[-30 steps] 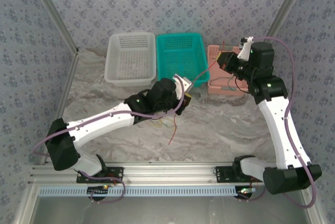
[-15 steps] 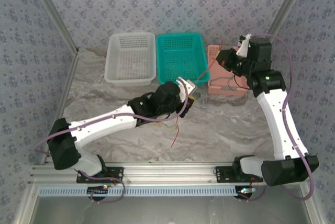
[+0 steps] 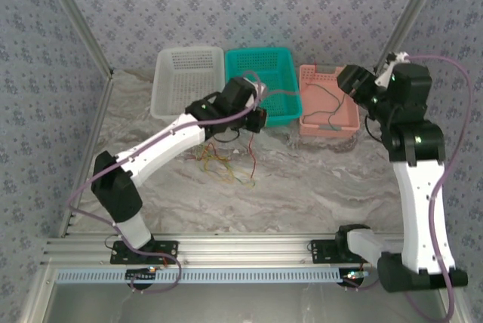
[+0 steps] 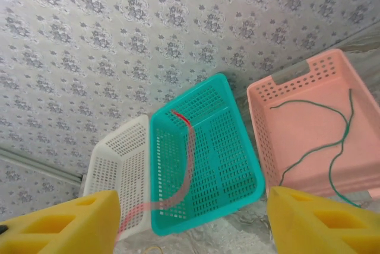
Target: Untangle the cables
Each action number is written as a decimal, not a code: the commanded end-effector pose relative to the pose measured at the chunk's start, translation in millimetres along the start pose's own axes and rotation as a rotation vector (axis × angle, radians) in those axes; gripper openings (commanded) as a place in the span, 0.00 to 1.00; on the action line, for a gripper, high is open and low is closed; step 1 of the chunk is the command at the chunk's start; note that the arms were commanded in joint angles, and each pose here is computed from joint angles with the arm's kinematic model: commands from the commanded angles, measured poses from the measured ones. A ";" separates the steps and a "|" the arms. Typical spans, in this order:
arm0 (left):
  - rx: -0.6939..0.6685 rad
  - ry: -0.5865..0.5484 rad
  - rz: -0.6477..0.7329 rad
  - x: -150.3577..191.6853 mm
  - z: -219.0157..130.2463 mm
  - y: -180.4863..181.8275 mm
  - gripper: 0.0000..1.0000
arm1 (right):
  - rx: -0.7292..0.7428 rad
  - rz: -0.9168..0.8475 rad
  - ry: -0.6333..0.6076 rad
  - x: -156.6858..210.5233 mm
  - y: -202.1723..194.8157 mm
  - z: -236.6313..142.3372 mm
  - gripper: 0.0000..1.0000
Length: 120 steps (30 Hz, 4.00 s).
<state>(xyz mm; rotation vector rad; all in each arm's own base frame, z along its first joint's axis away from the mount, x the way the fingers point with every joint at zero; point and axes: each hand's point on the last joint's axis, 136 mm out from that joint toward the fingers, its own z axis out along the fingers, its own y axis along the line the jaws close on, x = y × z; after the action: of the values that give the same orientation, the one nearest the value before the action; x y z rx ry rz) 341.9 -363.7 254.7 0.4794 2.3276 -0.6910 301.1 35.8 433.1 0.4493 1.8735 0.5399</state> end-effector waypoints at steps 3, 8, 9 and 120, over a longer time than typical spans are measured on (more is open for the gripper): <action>-0.013 -0.030 -0.154 -46.7 15.8 32.6 0.00 | 0.019 0.010 0.039 41.6 -19.9 -20.5 0.68; -0.026 -0.074 -0.245 -96.5 50.9 61.7 0.00 | -0.260 -0.027 0.020 51.3 22.0 -32.0 0.70; -0.032 -0.075 -0.258 -102.5 59.8 67.2 0.00 | -0.298 -0.045 0.011 49.2 29.6 -34.0 0.71; -0.570 0.181 -0.173 155.1 24.3 204.6 0.00 | 0.019 -0.434 0.711 417.5 3.2 118.7 0.00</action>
<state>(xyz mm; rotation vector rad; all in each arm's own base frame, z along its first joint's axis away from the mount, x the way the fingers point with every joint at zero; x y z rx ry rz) 345.4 -192.9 26.4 0.1599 2.7015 0.0206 265.0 303.7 58.2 -0.2555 2.6172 0.4547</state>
